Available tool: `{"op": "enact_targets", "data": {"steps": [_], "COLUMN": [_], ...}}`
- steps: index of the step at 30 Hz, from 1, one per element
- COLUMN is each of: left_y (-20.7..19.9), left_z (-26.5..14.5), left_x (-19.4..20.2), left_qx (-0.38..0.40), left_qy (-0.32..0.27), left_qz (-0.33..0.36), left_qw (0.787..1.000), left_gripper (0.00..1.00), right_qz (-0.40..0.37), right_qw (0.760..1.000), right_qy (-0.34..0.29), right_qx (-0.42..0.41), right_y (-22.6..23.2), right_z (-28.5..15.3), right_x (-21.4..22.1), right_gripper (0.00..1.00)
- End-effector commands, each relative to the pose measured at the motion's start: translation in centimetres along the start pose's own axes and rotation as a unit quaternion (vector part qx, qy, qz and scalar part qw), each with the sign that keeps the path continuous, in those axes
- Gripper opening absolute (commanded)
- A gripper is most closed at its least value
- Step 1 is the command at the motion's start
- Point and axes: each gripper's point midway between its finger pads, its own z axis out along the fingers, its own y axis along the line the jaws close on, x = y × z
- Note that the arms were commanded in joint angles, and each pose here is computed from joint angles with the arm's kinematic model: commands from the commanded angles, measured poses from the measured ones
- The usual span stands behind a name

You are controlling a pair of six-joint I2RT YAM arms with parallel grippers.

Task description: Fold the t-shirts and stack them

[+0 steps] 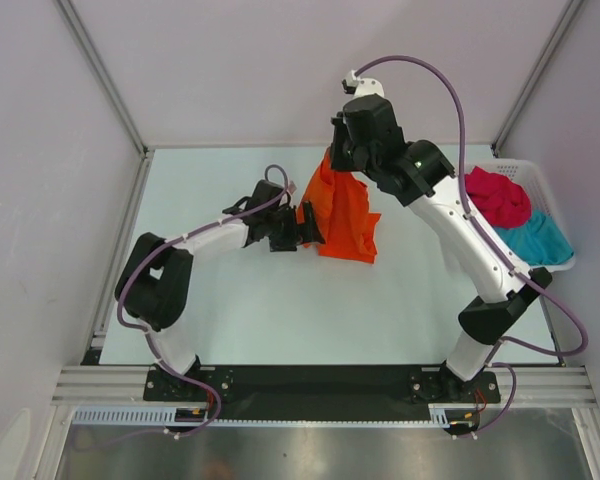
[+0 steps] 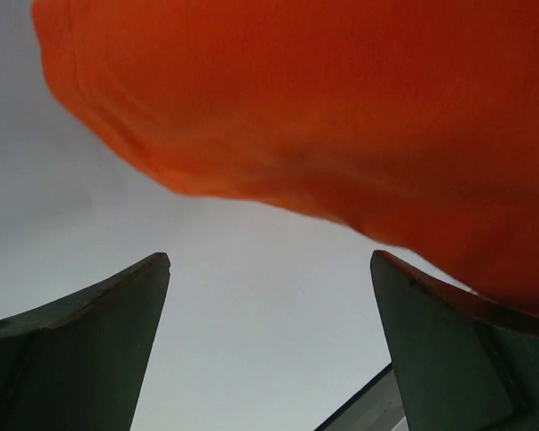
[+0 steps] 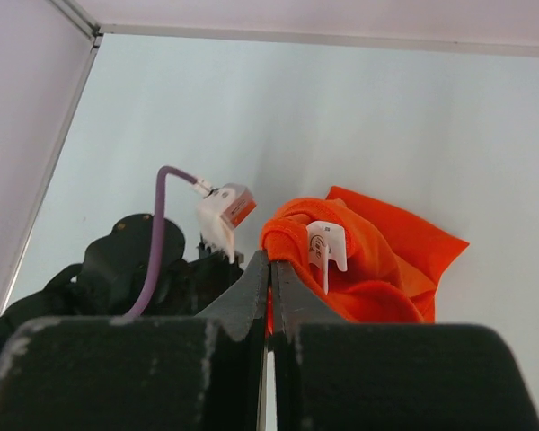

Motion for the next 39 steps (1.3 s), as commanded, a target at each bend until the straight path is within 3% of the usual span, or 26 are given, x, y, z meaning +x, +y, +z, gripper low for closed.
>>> {"op": "enact_targets", "data": {"steps": [1, 8, 11, 13, 14, 15, 20, 23, 30, 33, 39], "left_y": [-2.6, -3.5, -4.2, -4.6, -4.6, -4.4, -3.7, -4.4, -5.0, -4.8, -6.9], "left_z": [0.5, 2.6, 3.1, 3.0, 2.8, 2.8, 0.3, -3.6, -18.6, -26.3, -35.9], "left_x": [-3.3, -5.9, -6.7, -6.9, -7.0, -7.1, -8.7, -10.9, -16.9, -17.1, -15.3], "left_qx": [0.024, 0.031, 0.04, 0.05, 0.047, 0.041, -0.017, -0.038, -0.042, -0.057, -0.045], "left_qy": [-0.046, -0.062, -0.065, -0.07, -0.073, -0.075, -0.104, -0.133, -0.248, -0.3, -0.392], "left_qz": [0.014, 0.016, 0.02, 0.025, 0.022, 0.02, 0.038, 0.052, 0.037, 0.027, 0.021], "left_qw": [0.999, 0.997, 0.997, 0.996, 0.996, 0.996, 0.994, 0.989, 0.967, 0.952, 0.918], "left_gripper": [1.0, 0.99, 0.87, 0.36, 0.03, 0.0, 0.0, 0.0, 0.0, 0.0, 0.0], "right_qz": [0.017, 0.019, 0.016, 0.016, 0.017, 0.016, 0.014, 0.015, 0.006, 0.003, -0.001], "right_qw": [0.999, 0.999, 0.999, 1.0, 1.0, 1.0, 1.0, 1.0, 0.999, 0.999, 0.996], "right_qy": [-0.029, -0.032, -0.028, -0.027, -0.025, -0.023, -0.018, -0.015, -0.031, -0.044, -0.088], "right_qx": [-0.013, -0.013, -0.003, 0.0, 0.001, 0.002, 0.01, 0.016, 0.011, 0.002, -0.035], "right_y": [0.2, 0.0, -0.6, -0.8, -0.9, -1.0, -1.5, -2.2, -2.2, -1.6, 1.0], "right_z": [-2.9, -5.0, -5.1, -5.1, -5.0, -4.9, -4.3, -3.3, -2.1, -2.8, -8.3], "right_x": [-1.8, -1.8, -1.3, -1.2, -1.1, -0.9, -0.3, -0.1, -2.1, -4.0, -6.2], "right_gripper": [0.0, 0.0, 0.0, 0.0, 0.0, 0.0, 0.0, 0.0, 0.0, 0.0, 0.0]}}
